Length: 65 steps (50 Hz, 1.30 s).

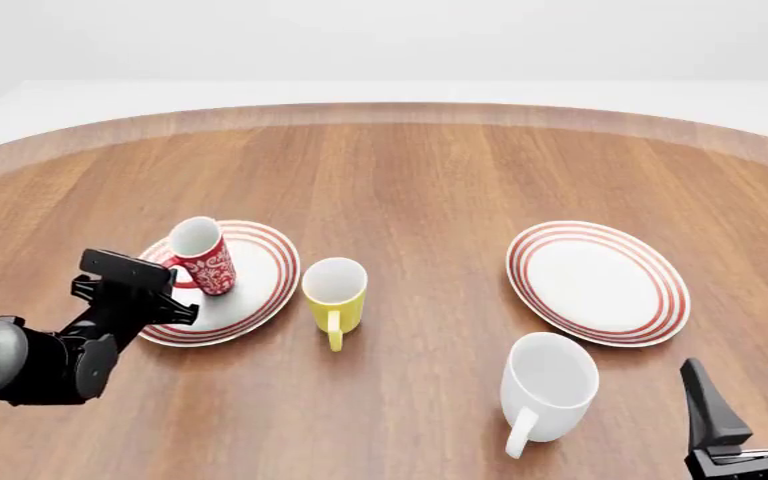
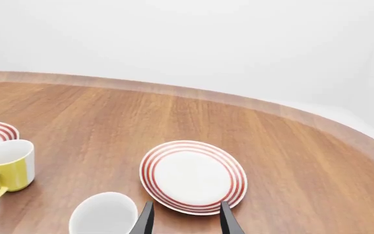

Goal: Put the red mug on the left plate.

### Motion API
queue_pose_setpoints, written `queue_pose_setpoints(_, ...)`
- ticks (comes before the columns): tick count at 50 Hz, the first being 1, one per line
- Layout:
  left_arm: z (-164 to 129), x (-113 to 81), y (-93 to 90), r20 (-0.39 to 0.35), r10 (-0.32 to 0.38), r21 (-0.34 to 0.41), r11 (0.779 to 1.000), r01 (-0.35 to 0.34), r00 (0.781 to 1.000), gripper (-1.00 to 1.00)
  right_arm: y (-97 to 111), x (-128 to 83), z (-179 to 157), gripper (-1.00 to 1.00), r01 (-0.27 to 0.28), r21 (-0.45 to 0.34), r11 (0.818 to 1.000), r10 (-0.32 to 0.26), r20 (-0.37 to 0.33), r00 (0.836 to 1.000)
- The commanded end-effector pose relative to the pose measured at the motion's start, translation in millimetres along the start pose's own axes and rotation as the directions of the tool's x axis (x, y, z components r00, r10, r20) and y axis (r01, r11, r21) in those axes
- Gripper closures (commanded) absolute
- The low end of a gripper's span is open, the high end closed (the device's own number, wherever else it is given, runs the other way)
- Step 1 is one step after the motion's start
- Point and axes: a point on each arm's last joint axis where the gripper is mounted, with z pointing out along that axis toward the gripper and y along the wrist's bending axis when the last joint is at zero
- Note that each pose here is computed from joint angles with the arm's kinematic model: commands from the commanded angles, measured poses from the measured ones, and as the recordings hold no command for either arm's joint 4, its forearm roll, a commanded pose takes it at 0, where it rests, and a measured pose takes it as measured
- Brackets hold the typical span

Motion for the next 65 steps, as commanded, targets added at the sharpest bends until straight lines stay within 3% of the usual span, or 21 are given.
queue_pose_setpoints(1, 0, -1.4, -0.4, 0.002, 0.007, 0.001, 1.000, -0.007, 1.000, 1.00, 0, 0, 0, -1.00, -0.001, -0.001, 1.000, 0.001, -0.001, 1.000)
queue_pose_setpoints(13, 1, -2.6, 1.1, -0.001, 0.010, -0.001, 1.000, -0.010, 1.000, 1.00, 0, 0, 2, -1.00, -0.007, 0.004, 1.000, 0.007, -0.007, 1.000)
queue_pose_setpoints(14, 0, -4.8, 1.5, 0.002, 0.006, -0.002, 1.000, -0.006, 1.000, -1.00, 0, 0, 4, -1.00, -0.006, 0.003, 1.000, 0.006, -0.006, 1.000)
queue_pose_setpoints(17, 0, -5.6, 2.0, -0.004, -0.019, -0.001, 1.000, 0.019, 1.000, -1.00, 0, 0, 3, -1.00, -0.007, 0.003, 1.000, 0.007, -0.007, 1.000)
queue_pose_setpoints(37, -3, -2.2, -2.7, -0.006, -0.019, 0.011, 1.000, 0.019, 1.000, -1.00, 0, 0, 2, -1.00, -0.005, 0.003, 1.000, 0.005, -0.002, 1.000)
queue_pose_setpoints(65, -29, -10.2, -14.6, 0.034, -0.022, 0.049, 0.999, 0.020, 0.999, -1.00, 0, 0, 1, -1.00, -0.002, 0.001, 1.000, 0.002, -0.003, 1.000)
